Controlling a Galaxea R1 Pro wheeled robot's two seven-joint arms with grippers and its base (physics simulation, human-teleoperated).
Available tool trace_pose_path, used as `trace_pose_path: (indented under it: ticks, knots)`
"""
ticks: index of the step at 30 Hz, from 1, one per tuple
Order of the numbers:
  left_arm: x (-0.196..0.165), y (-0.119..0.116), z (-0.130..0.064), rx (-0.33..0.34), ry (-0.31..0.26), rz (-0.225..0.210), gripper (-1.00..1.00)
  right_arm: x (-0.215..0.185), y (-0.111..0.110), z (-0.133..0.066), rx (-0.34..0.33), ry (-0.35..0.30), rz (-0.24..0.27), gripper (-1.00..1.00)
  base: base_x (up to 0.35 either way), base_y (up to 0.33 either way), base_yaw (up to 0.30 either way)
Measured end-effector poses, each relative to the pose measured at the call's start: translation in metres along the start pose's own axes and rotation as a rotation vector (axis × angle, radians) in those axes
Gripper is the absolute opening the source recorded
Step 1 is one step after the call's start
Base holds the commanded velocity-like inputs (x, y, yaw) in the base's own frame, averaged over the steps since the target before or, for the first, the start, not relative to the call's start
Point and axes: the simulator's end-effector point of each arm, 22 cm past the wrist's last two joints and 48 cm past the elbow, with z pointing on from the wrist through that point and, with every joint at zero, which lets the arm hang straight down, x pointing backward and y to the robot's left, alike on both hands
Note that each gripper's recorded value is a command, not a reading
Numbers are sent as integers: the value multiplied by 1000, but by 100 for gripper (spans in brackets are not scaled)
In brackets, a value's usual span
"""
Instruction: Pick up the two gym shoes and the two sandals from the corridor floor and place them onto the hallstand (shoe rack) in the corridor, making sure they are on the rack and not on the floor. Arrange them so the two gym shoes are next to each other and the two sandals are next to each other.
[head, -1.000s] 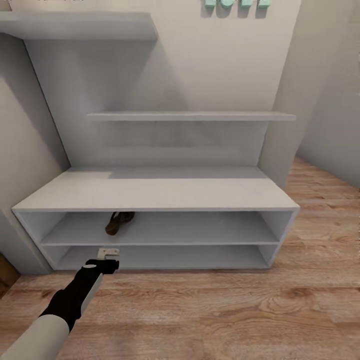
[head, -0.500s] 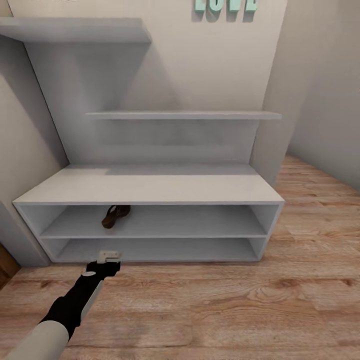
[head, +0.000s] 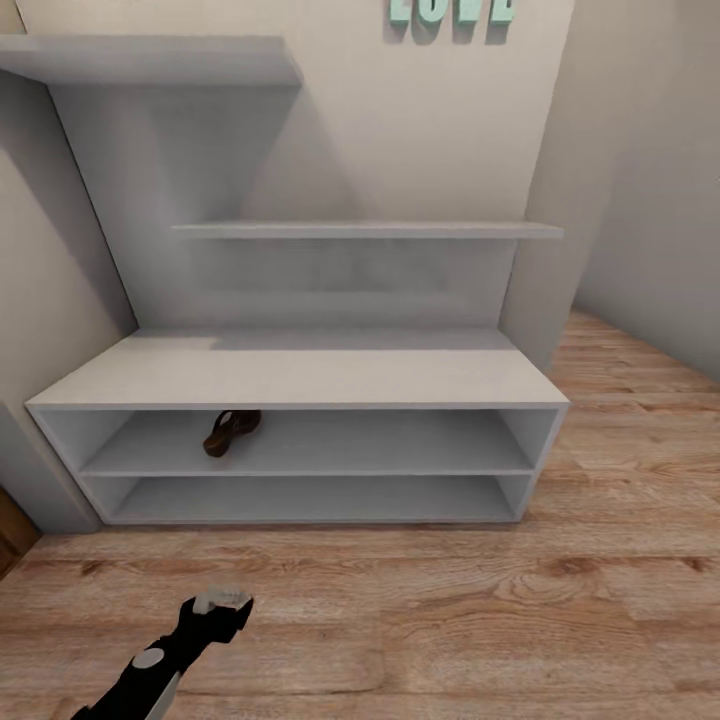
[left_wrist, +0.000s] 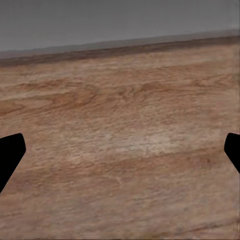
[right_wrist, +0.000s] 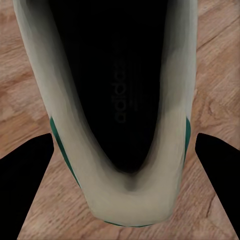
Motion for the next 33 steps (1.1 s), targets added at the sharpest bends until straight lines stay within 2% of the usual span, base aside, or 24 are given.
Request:
trace_pose_path:
  ticks: [1,4,11,16,20,25,33]
  knots:
    - [10,-9,-5,46,-5,-1,100,1,0,0,0,1,0,-100,0,0,0]
    - [25,-20,-17,111,-28,-13,100,1,1,0,-2,2,0,-100,0,0,0]
    - [46,-17,-39,166,-68,-59,100,5,4,-1,-5,8,4,-100,0,0,0]
    - [48,-18,-48,216,-86,-92,100,7,5,-1,-6,10,5,-100,-67,0,0]
    - [48,3,-56,202,-105,-131,100,8,6,-1,-7,11,6,-100,-252,0,0]
    - [47,27,-62,166,-117,-149,100,9,7,-2,-8,13,6,-100,-317,-18,0]
    - [48,33,-63,157,-116,-150,100,12,10,-3,-11,17,10,-100,-173,-76,0]
